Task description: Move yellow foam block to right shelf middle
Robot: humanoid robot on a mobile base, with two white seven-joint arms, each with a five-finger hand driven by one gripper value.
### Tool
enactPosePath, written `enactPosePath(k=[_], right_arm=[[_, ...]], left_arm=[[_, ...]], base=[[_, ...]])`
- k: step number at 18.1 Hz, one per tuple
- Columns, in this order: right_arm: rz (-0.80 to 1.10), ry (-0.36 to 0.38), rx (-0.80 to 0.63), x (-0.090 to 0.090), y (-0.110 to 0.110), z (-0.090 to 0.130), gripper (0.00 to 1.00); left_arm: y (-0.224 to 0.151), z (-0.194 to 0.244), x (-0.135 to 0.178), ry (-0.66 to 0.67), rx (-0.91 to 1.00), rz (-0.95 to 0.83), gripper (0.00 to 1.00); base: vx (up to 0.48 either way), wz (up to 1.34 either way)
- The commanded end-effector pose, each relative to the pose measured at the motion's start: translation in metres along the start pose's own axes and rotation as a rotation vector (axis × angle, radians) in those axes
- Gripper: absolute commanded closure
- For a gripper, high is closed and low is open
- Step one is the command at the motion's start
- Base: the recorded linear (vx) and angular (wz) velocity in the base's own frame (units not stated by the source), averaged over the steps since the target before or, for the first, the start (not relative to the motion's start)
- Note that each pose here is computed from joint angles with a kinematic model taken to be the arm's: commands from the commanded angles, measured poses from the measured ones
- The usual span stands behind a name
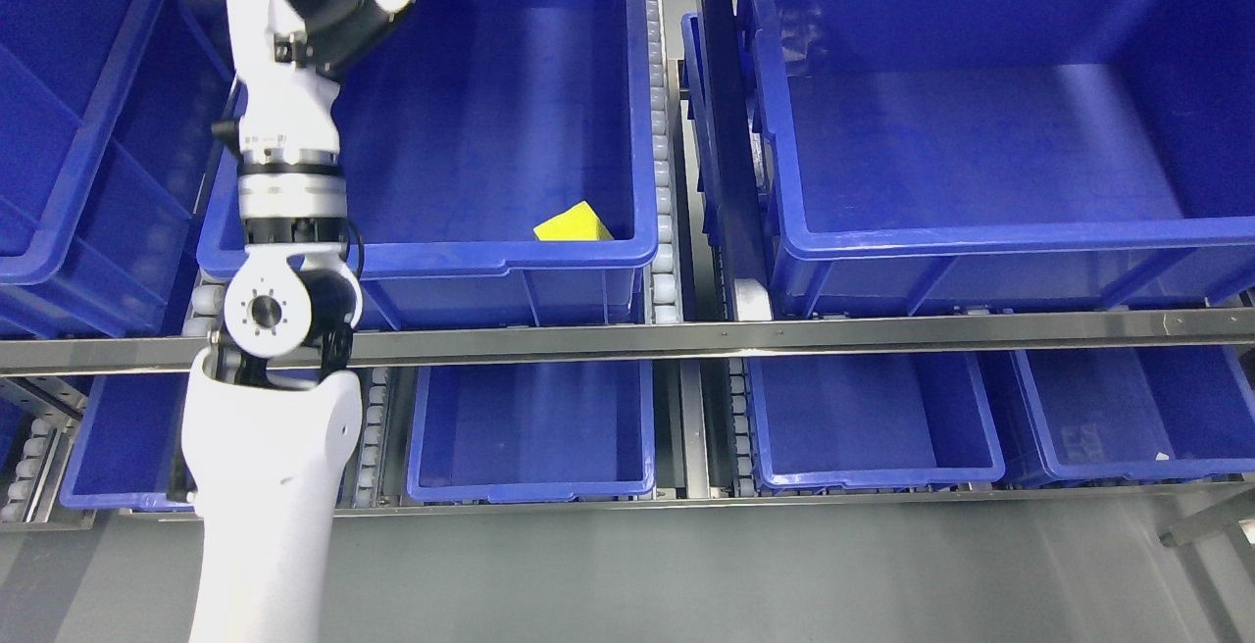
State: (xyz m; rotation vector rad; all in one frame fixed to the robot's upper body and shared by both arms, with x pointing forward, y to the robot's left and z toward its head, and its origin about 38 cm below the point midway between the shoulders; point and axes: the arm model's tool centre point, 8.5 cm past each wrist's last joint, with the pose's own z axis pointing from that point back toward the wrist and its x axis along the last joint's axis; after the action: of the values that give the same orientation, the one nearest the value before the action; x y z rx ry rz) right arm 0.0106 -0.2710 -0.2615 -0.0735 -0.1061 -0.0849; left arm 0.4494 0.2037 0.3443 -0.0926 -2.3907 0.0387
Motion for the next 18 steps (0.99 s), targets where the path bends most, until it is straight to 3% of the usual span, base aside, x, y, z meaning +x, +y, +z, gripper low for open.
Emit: enactPosePath(k=[1,10,18], right_arm=[[0.001,-0.019,-0.017,0.009,-0.011,-0.001,0.00],[0.001,-0.017,-0.017,0.009,-0.011,-0.001,0.00],[0.001,-0.019,-0.017,0.009,-0.011,-0.001,0.00]], left_arm=[[0.023,0.041,-0.009,0.028,0.020,-0.040,0.00],[0.008,0.055,-0.031,0.184,0.012,-0.018,0.00],[0.007,0.053,-0.031,0.193,0.011,-0.019,0.00]], base=[[-0.001,-0.01],[0.000,0.00],[0.000,0.00]])
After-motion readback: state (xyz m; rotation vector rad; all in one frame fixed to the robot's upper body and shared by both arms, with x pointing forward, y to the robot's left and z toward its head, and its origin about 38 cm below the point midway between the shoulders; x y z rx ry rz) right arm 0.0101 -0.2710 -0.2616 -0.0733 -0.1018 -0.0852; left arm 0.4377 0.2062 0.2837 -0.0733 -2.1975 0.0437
